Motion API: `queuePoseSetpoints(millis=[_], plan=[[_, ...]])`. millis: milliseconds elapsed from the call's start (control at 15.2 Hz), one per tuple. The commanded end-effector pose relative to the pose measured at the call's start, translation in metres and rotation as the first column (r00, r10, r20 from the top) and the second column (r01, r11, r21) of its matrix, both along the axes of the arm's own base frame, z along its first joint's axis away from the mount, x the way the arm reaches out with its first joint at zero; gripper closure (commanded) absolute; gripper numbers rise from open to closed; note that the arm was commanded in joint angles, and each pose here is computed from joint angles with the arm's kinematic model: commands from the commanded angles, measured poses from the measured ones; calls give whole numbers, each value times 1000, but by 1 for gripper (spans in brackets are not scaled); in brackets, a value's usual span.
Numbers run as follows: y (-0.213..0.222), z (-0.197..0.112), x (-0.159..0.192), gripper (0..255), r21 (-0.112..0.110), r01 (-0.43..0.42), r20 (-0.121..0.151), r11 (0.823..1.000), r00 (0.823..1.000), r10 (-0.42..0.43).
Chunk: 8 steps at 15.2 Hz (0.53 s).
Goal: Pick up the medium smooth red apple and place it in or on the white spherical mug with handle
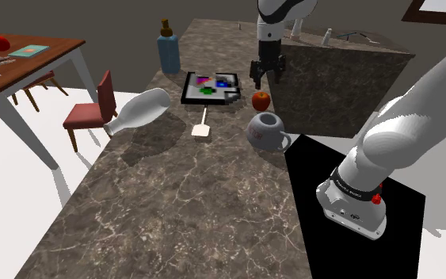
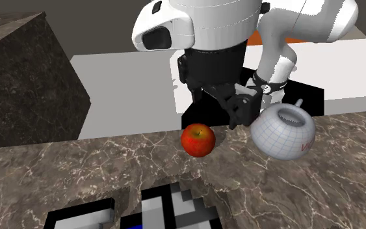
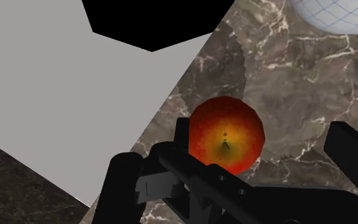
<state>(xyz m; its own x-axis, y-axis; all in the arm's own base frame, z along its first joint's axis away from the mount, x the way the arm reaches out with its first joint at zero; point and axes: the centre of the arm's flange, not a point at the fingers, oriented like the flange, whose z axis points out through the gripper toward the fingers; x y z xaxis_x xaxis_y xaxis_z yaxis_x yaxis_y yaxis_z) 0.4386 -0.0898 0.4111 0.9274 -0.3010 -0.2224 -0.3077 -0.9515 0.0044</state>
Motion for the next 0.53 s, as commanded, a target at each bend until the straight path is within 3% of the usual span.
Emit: queuePoseSetpoints(millis=[0,66,462], plan=[[-12,-23,11,0,8,17,-25,1000,1000,-17],[-16,-35,16,0,11,25,-36,1000,999,-25],[-14,-65,9,0,11,25,-36,1000,999,-25]])
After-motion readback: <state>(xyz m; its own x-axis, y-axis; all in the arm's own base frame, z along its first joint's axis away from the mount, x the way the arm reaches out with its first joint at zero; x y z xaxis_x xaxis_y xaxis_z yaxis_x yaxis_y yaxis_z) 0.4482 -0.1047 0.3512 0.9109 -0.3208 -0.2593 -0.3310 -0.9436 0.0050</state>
